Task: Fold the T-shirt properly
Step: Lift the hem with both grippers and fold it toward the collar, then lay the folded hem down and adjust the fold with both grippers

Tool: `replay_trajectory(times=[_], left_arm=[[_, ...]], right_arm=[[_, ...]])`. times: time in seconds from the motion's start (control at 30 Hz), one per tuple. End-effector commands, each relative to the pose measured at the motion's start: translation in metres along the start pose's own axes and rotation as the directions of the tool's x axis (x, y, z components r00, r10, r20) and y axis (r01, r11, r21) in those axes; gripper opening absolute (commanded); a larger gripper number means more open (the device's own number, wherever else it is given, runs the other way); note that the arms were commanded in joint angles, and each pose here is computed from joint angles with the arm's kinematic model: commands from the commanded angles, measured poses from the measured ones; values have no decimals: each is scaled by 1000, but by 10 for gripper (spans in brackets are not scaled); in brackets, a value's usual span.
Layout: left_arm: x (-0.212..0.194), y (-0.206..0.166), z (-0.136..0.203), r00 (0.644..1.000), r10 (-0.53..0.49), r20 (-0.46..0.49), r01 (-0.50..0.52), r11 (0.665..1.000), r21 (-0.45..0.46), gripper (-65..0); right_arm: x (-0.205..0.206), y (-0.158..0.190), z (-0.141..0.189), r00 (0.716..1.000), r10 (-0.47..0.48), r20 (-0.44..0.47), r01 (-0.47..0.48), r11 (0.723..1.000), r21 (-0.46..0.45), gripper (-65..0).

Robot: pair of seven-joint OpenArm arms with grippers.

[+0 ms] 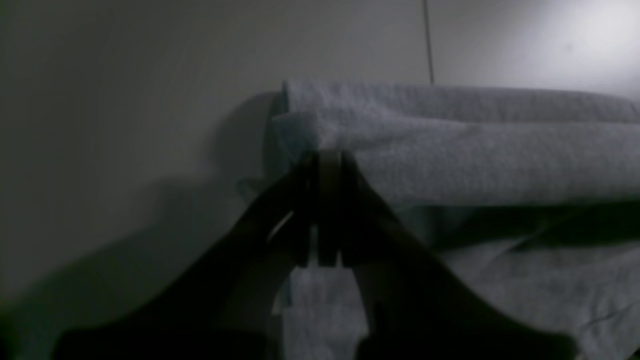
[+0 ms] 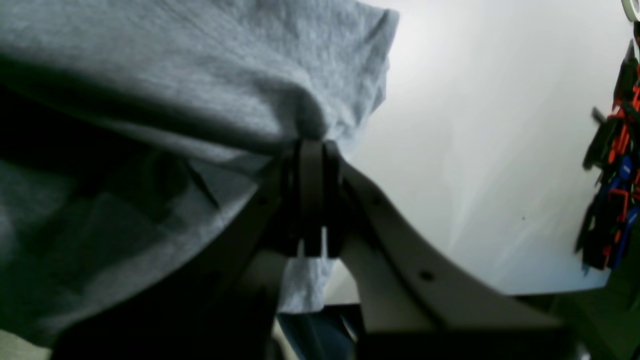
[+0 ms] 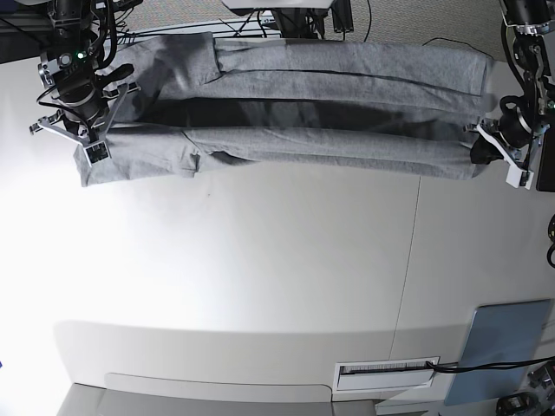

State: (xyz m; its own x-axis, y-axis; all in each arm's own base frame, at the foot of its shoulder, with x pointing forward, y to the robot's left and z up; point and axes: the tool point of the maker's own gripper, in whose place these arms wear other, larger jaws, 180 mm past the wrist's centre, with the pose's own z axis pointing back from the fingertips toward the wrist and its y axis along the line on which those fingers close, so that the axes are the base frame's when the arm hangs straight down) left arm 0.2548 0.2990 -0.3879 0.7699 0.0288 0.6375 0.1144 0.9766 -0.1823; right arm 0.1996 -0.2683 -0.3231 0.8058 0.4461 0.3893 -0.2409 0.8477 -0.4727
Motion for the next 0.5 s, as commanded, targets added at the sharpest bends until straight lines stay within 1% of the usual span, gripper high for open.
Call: replay_trajectory(times=[0.0,0.07,0.2,0.37,0.47], left_arm=[[12,7,7,999,-29,17,29,999,21,-650],[8,8,7,1000,-29,-7,29,999,21,-650],[7,10,7,999,-39,-14,40,999,34,-650],[6,10,7,999,-40,-19,40,999,34,-650],[4,10,7,999,-39,-29,40,999,34,-650]], right_arm=[[1,-9,4,1000,9,5,-9,999,-35,-650],[-6,-6,4,1000,15,-14,-15,1000,-27,-650],[-20,1,6,998,28,-48,-28,1000,-5,-650],[-25,1,6,998,2,-62,-3,1000,-13,-650],[-25,5,6,998,-6,-65,7,1000,9,-650]])
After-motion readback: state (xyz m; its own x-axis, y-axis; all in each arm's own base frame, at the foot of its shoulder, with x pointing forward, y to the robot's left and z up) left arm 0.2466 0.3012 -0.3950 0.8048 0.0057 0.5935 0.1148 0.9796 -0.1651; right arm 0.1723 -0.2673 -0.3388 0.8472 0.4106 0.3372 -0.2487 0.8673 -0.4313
